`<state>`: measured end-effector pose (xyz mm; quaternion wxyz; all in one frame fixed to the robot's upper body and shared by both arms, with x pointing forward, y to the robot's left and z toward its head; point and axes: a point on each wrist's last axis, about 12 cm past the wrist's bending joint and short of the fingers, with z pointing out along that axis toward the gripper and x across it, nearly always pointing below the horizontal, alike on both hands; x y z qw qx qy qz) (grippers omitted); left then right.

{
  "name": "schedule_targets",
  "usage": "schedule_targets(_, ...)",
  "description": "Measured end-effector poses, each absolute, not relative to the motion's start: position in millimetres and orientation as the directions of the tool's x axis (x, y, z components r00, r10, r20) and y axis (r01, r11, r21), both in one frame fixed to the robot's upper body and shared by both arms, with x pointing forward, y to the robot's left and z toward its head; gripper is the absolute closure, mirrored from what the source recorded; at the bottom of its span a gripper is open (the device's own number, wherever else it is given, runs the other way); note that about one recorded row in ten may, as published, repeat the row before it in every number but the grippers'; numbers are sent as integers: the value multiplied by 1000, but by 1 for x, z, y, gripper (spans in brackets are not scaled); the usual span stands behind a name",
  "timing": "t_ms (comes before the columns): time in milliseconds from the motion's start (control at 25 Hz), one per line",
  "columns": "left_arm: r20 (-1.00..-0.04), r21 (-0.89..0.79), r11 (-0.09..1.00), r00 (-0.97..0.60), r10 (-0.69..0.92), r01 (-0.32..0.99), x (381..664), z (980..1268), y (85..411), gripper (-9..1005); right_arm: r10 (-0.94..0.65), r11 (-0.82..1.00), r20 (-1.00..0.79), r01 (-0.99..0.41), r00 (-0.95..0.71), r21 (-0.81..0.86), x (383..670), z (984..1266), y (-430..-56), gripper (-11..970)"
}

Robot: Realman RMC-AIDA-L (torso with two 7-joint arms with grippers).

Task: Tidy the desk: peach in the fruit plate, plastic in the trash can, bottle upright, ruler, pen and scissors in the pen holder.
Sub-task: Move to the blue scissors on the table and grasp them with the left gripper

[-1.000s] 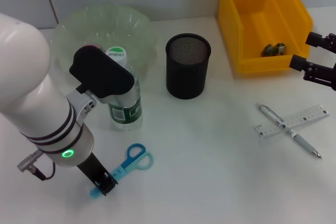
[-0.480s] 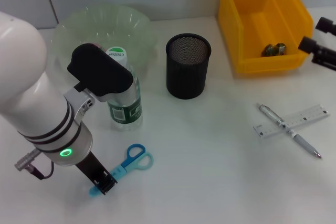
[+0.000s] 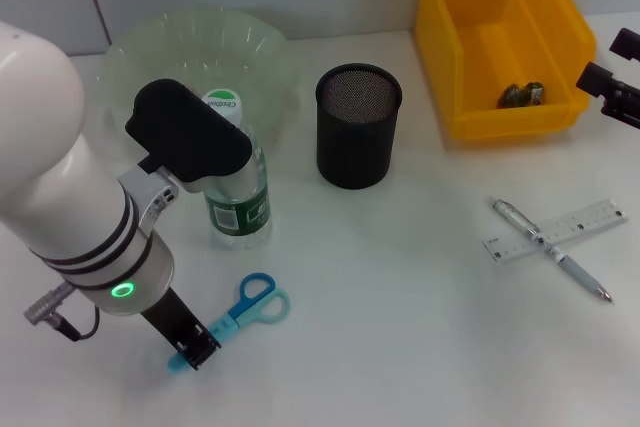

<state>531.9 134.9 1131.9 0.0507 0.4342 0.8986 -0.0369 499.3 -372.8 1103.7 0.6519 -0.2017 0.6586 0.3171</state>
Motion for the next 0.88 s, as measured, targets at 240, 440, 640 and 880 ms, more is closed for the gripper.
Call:
schedule_targets(240, -120, -20, 619, -616, 778, 785, 532, 1131, 135, 811, 145, 718, -987, -680, -65, 150, 500, 1104, -373, 131)
schedule_targets(440, -128, -21, 618, -616, 778, 786, 532, 1132, 134, 821, 141, 720, -988, -679, -65, 147, 500, 1105, -374, 132)
schedule_targets(640, -133, -25, 610, -608, 783, 792, 531, 1133, 132, 826, 140, 721, -988, -677, -64, 146, 499, 1104, -375, 136)
schedule_targets(880, -133, -26, 609, -606, 784, 793, 531, 1133, 131, 751, 138, 721, -988, -678, -63, 144, 499, 1105, -375, 140)
